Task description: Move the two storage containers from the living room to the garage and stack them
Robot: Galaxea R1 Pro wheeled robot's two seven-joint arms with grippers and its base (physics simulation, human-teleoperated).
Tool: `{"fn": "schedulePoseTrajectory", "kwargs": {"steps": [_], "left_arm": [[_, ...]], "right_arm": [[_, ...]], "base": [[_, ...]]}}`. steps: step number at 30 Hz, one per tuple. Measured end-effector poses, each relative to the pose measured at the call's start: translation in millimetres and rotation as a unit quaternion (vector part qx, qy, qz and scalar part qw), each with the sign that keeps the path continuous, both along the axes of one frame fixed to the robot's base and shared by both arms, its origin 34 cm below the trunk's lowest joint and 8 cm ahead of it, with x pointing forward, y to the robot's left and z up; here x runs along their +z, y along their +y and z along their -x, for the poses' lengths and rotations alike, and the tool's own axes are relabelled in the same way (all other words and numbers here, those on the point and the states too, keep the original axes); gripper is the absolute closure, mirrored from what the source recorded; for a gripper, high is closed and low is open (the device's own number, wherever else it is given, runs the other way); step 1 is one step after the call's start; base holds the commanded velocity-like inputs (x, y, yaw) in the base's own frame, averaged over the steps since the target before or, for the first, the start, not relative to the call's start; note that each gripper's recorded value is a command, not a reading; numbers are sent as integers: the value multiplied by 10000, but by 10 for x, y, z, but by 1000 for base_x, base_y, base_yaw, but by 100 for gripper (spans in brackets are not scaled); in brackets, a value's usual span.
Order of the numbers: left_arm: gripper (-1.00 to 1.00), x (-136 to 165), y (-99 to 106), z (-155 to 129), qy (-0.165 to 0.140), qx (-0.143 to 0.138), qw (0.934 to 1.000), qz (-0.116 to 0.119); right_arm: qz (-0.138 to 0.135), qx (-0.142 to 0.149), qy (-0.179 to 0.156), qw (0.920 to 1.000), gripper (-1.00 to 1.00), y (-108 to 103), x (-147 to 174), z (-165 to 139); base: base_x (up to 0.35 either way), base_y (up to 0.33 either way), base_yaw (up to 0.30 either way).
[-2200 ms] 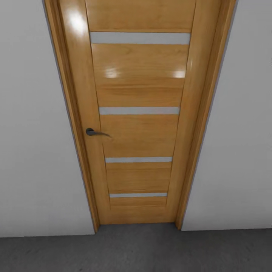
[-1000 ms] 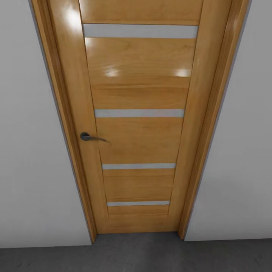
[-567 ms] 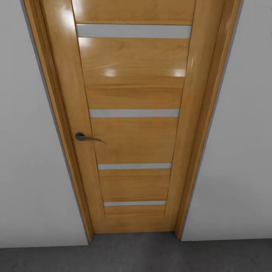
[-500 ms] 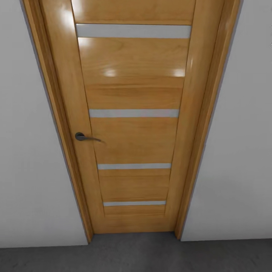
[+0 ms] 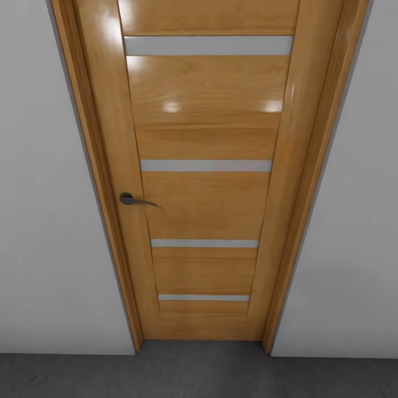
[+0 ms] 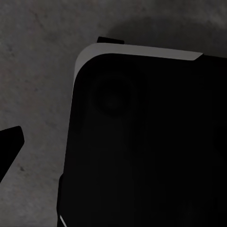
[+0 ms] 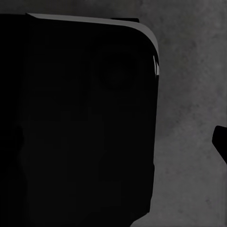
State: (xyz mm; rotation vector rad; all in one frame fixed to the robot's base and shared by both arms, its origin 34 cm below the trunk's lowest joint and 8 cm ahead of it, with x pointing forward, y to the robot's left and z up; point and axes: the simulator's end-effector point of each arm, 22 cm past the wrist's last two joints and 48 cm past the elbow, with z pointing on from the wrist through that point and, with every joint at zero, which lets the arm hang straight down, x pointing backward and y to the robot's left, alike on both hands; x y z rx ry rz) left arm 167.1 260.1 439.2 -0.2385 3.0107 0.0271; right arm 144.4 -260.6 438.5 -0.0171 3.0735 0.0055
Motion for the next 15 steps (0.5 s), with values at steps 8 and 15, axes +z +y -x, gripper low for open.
{"fn": "schedulePoseTrajectory", "kwargs": {"steps": [8,15], "left_arm": [[-100,0,0,-3,-3,0,10000,0],[-100,0,1,-2,-3,6,10000,0]], "right_arm": [[0,-1,17,10000,-100,-1,0,8],[-30,-58,40,10000,-100,7,-1,18]], "base": [[0,0,1],[0,0,0]]}}
